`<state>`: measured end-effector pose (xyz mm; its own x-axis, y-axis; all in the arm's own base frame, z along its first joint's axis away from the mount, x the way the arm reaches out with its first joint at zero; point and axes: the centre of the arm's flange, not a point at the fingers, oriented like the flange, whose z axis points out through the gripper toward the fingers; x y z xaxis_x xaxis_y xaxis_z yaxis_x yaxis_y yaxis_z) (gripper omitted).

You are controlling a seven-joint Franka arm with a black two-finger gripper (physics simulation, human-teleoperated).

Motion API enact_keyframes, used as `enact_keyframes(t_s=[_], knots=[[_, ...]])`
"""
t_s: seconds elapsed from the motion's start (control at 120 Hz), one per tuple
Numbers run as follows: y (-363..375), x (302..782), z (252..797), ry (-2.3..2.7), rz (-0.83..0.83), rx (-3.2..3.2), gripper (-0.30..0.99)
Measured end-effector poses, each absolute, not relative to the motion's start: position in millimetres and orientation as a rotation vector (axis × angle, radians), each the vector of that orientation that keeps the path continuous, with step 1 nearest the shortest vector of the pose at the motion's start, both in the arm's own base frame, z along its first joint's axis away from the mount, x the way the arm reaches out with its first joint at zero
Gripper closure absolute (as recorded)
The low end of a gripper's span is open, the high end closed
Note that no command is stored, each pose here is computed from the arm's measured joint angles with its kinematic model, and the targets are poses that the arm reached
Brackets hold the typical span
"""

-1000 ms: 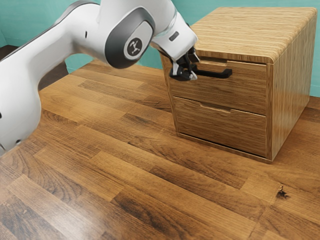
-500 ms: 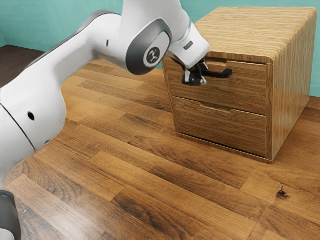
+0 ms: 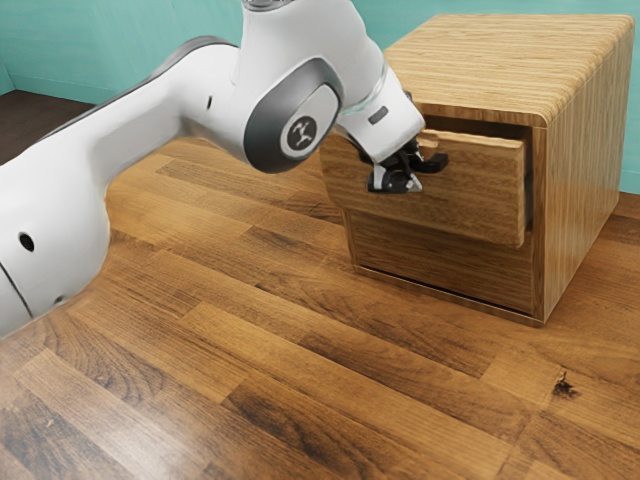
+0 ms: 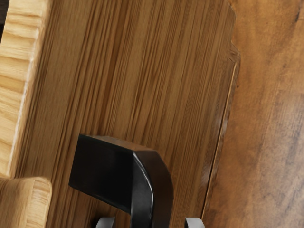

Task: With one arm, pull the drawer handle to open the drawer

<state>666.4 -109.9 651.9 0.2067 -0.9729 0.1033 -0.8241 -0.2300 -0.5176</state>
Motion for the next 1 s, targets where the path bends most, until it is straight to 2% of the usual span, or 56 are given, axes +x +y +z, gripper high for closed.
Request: enact_keyframes(t_s=[0.35,0.475,0.75,1.0], knots=[[-102.6,631.2,652.5,1.687,-0.617,-2.113,0.67],[-88.5,618.6,653.3,1.672,-0.604,-2.129,0.62],[-64.7,580.5,668.2,1.641,-0.612,-2.144,0.64],[-76.2,581.0,648.4,1.679,-0.584,-2.147,0.63]])
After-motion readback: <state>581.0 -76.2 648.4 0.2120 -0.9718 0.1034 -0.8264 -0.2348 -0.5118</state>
